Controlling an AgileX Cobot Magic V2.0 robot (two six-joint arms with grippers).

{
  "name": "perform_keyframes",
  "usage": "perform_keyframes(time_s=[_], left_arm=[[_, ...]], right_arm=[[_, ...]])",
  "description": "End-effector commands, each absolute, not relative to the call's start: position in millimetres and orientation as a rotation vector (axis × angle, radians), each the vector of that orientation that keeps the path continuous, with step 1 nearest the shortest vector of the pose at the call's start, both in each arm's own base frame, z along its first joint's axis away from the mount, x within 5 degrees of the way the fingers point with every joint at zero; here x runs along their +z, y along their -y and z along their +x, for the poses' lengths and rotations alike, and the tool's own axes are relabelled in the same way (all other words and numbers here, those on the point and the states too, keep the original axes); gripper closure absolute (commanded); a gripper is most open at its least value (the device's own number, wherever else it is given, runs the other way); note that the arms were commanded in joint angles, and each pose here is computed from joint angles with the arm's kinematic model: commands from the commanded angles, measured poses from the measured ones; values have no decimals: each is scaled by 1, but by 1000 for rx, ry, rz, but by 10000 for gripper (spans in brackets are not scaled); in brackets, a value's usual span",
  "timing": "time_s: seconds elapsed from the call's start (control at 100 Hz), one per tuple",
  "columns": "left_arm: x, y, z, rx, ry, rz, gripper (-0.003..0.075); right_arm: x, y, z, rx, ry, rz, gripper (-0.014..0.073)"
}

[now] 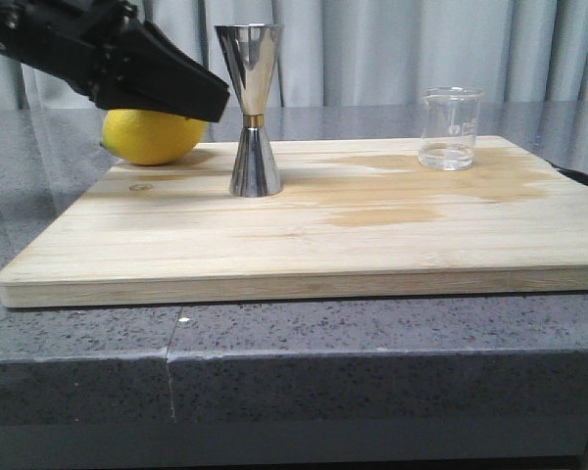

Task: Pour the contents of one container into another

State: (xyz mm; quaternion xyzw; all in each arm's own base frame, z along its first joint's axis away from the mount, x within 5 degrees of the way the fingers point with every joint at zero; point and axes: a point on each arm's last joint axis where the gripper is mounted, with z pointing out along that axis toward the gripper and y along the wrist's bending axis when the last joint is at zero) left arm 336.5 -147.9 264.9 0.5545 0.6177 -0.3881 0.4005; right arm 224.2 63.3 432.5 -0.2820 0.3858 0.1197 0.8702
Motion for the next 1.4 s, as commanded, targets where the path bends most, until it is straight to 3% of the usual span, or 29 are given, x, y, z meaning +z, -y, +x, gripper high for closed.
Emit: perform_keyframes(time_s=[0.0,0.55,0.79,0.94,1.15,1.3,1.39], left_arm=[[301,143,323,-1039,-1443,1385,319],[348,126,300,-927,-1369,1366,320],[395,109,271,-901,-1356,1250,320],[438,90,242,-830,-1307,1162,320],[501,53,191,-534,-1240,1029,320],[530,16,165,-249,-1336,591,320],[531,-2,151,-85,-1390,368,320]], right_arm=[[452,-60,212,254,-709,-554,30],[451,-60,213,249,-723,-551,32],[449,-57,218,217,-794,-533,34],[447,-48,220,140,-924,-470,34],[454,-22,200,-21,-1106,-322,34],[457,-3,174,-160,-1231,-204,34],[459,7,153,-231,-1279,-131,34]])
